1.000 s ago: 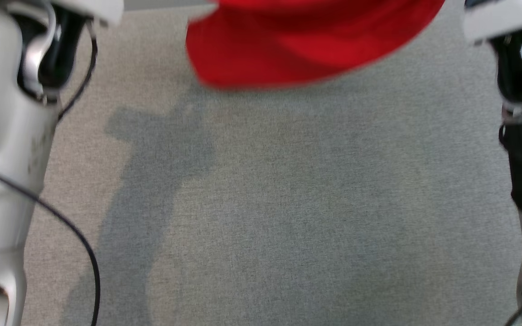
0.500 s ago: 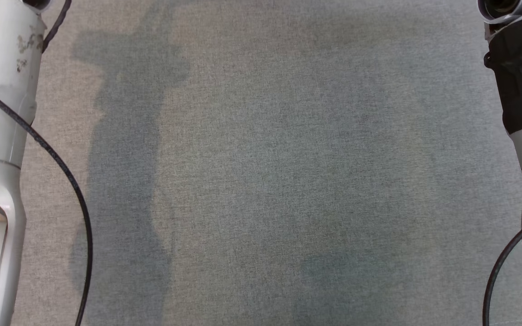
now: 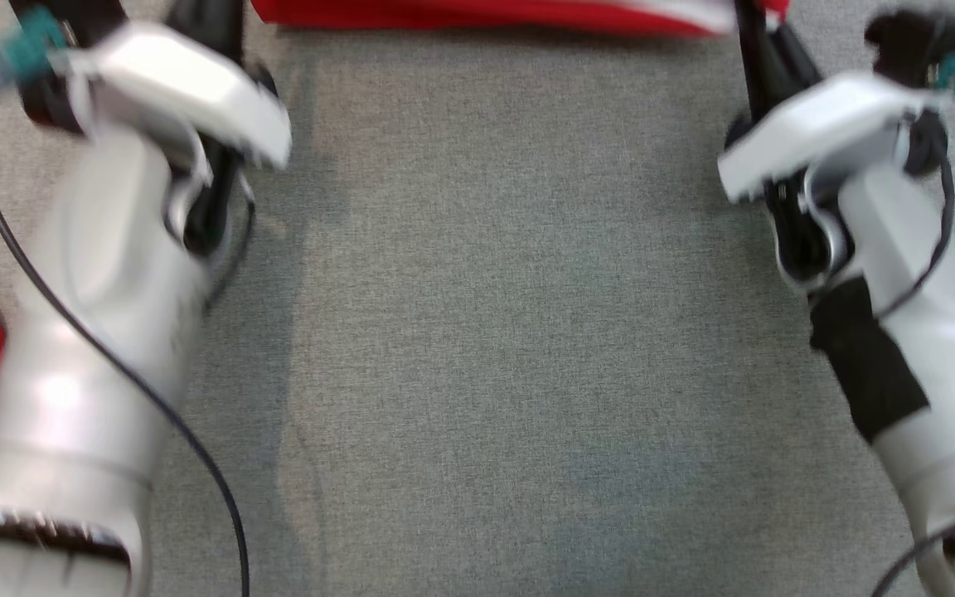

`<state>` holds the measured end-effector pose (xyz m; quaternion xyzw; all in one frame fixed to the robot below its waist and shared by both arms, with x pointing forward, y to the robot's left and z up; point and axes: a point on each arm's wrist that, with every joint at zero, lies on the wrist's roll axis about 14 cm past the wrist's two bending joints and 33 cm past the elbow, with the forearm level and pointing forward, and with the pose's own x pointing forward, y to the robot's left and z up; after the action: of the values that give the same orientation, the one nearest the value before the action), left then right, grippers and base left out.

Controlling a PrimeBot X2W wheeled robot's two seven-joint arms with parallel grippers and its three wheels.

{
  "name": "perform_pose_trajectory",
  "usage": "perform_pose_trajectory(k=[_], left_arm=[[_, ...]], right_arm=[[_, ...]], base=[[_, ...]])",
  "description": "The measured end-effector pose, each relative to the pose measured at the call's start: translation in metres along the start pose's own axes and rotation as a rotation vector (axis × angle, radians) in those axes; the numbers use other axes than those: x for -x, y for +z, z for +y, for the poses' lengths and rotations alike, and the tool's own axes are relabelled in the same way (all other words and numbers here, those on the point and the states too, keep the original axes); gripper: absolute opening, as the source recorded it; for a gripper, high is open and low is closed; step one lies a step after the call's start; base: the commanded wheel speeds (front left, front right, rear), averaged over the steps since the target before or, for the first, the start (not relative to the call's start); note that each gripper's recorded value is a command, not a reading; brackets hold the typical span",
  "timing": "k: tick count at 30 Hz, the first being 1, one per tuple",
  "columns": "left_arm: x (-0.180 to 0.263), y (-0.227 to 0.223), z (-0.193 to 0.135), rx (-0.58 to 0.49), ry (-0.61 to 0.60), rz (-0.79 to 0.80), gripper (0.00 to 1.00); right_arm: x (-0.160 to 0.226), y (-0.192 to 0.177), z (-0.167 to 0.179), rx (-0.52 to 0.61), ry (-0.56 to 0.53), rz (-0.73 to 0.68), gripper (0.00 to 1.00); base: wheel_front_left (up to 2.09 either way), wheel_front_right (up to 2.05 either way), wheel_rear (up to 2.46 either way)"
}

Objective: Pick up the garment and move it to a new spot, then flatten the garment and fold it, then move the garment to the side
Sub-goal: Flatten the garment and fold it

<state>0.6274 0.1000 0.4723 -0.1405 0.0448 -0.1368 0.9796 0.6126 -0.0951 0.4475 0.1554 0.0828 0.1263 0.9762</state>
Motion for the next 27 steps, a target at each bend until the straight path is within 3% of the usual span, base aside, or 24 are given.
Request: perform_pose_trajectory(k=[7,15,27], left_arm=[[0.081,-0.052,-0.008,-0.006,-0.014,0.067,0.00],[0.155,-0.055,-0.023,0.034,0.005,0.056,0.00],[0.240,-0.019,-0.041,0.069,0.106,0.061,0.00]], right_arm=[[0.075,-0.063,0.002,-0.090,0.010,0.104,0.00],[0.144,-0.072,0.006,-0.189,-0.017,0.093,0.00],[0.231,-0.077,0.004,-0.235,-0.088,0.106,0.00]], base=[[0.00,0.00,0.00],[0.00,0.00,0.00],[0.00,0.00,0.00]])
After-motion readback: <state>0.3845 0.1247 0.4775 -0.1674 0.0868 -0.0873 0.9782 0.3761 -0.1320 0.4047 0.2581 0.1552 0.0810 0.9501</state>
